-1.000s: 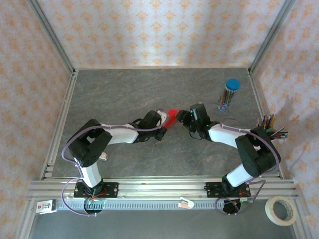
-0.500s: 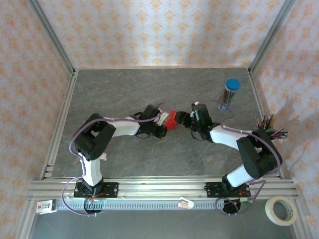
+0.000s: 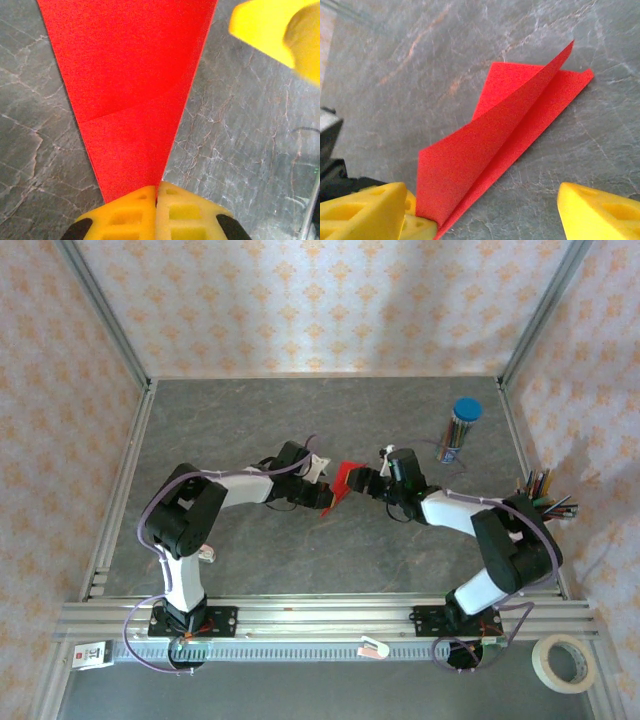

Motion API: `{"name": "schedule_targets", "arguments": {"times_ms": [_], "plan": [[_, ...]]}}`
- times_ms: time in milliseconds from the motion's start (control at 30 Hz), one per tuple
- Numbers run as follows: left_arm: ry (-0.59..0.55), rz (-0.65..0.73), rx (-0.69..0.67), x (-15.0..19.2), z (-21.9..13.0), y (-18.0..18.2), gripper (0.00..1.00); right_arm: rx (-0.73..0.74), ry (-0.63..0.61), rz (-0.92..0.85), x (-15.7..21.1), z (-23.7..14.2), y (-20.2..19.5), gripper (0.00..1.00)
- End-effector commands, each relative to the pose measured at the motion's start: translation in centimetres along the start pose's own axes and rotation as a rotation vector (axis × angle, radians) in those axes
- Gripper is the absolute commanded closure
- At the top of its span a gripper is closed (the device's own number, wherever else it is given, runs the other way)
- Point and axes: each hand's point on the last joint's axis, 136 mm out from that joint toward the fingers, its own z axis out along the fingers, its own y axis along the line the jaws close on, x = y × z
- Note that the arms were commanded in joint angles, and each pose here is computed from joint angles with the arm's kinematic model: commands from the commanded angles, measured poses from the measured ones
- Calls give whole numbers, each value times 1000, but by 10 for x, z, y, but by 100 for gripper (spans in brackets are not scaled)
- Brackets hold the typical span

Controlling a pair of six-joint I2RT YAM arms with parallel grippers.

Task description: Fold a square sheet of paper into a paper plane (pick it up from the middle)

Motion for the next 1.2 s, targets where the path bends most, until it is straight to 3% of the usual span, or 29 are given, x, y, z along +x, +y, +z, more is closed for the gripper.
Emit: {"name": "schedule_targets", "arguments": {"times_ms": [0, 133, 267, 567, 1167], "plan": [[0, -49, 79, -9, -1, -10, 100, -19, 30, -45, 1, 7, 3, 17], [22, -98, 111, -3, 5, -4, 100, -14, 21, -56, -3, 8, 3, 6], [28, -126, 132, -2, 5, -1, 100, 4, 40, -80, -1, 13, -1, 6], [14, -173, 176, -4, 3, -1, 100, 55, 65, -88, -7, 26, -8, 14], [14, -211, 147, 2, 7, 13, 99, 244, 187, -31, 19, 55, -49, 26]]}}
